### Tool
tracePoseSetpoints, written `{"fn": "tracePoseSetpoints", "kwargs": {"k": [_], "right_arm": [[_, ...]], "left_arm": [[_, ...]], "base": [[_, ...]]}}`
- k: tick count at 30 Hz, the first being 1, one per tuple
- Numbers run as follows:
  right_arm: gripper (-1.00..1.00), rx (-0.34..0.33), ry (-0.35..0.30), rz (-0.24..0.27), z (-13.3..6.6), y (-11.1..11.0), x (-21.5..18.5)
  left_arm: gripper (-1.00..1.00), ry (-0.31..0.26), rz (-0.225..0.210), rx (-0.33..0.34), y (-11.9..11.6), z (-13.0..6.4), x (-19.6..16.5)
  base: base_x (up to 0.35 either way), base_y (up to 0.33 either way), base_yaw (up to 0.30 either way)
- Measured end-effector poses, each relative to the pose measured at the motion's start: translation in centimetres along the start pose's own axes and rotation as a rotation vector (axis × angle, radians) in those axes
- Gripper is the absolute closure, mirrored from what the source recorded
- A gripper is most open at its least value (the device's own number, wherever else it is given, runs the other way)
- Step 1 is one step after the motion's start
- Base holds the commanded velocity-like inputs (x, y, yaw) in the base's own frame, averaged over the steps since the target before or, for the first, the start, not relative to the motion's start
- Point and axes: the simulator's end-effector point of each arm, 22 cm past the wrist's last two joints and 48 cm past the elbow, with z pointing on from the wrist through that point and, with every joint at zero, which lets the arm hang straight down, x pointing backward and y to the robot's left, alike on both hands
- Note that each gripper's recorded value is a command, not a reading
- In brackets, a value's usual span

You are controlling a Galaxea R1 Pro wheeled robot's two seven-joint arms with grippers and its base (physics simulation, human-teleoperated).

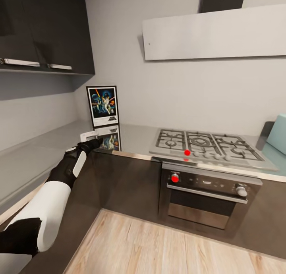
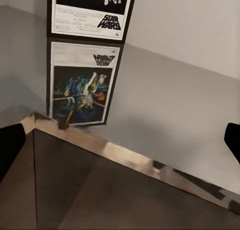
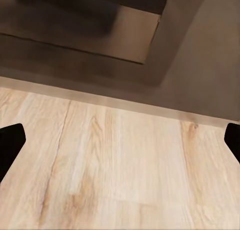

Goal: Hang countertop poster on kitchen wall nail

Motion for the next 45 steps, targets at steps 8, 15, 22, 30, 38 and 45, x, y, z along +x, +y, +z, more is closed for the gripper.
{"fn": "tracePoseSetpoints", "kwargs": {"k": [8,15,22,30,38,45], "right_arm": [[-1.00,0.000,0.000,0.000,0.0,0.0,0.0],[-1.00,-0.002,0.006,-0.001,0.0,0.1,0.2],[-1.00,-0.003,0.015,-0.003,-0.1,0.1,0.5],[-1.00,-0.003,0.015,-0.004,-0.1,0.1,0.5],[-1.00,-0.004,0.017,-0.005,-0.2,0.1,0.6],[-1.00,-0.004,0.020,-0.006,-0.2,0.1,0.7]], "left_arm": [[-1.00,0.000,0.004,-0.011,0.9,0.0,-0.1],[-1.00,0.004,0.005,-0.016,1.3,0.2,0.2],[-1.00,0.009,0.010,-0.027,2.2,0.4,0.5],[-1.00,0.005,0.017,-0.044,3.5,0.4,0.2],[-1.00,0.004,0.018,-0.048,3.7,0.3,0.1],[-1.00,0.004,0.018,-0.048,3.7,0.4,0.2]], "base": [[0.333,0.078,0.000],[0.223,0.060,0.000],[0.047,0.021,0.000],[0.212,0.125,0.000],[0.171,0.026,0.000],[0.188,0.002,0.000]]}}
